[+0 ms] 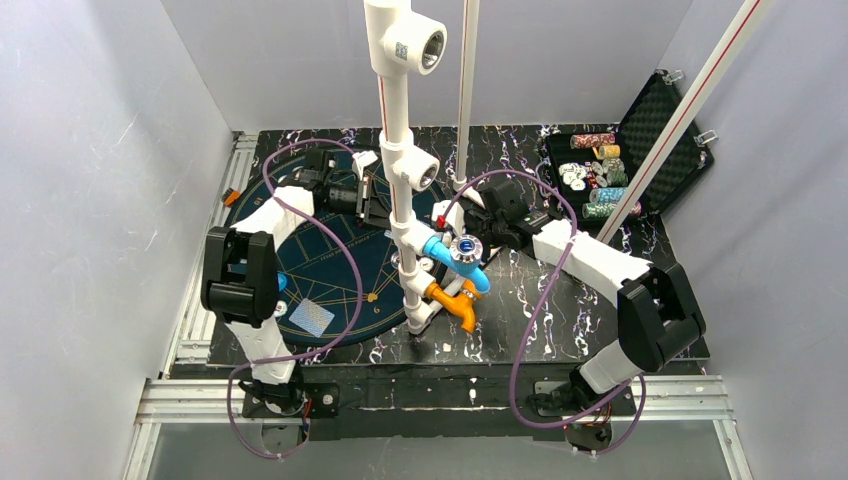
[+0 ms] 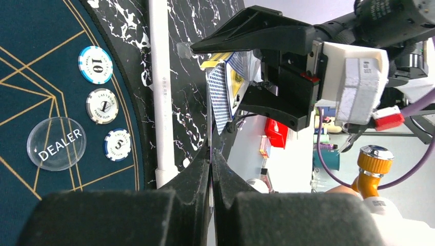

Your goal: Distribute texas hold em gaming equipment

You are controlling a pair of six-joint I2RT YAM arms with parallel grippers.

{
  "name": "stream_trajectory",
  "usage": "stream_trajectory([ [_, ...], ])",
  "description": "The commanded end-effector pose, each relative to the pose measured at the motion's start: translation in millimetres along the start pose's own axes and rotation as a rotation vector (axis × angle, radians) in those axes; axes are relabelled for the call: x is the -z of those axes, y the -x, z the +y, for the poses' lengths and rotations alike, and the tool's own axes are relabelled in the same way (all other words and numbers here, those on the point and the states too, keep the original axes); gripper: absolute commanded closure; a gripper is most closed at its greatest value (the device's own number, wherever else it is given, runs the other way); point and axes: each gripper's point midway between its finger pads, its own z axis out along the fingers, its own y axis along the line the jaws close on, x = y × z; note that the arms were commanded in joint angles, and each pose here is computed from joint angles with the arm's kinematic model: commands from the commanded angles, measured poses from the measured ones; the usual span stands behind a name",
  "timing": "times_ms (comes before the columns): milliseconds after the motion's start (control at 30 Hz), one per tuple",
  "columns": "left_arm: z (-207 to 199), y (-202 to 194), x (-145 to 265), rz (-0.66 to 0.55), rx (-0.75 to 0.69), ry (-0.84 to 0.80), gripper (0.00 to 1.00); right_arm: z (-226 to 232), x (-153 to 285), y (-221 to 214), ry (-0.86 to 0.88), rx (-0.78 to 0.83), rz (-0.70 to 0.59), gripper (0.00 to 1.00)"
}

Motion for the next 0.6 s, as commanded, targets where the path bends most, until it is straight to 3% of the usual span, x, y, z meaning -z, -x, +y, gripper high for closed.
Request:
stream_trajectory([
  [0,-26,-2,24,-0.034,-0.031,-0.051,1.00,-10,13,25,-0.041,0.048,-0.074,0.99],
  [167,-6,24,65,-0.168,-0.014,0.032,1.00,-10,14,23,-0.044,0.044,-0.070,0.99],
  [400,76,84,158,-0.445,0.094,0.347,1.00,-12,14,24,-0.047,0.045,-0.073,0.99],
  [567,137,100,221,-0.599,0.216,0.590,1.00,-12,16,24,-0.049,0.047,-0.067,0.99],
])
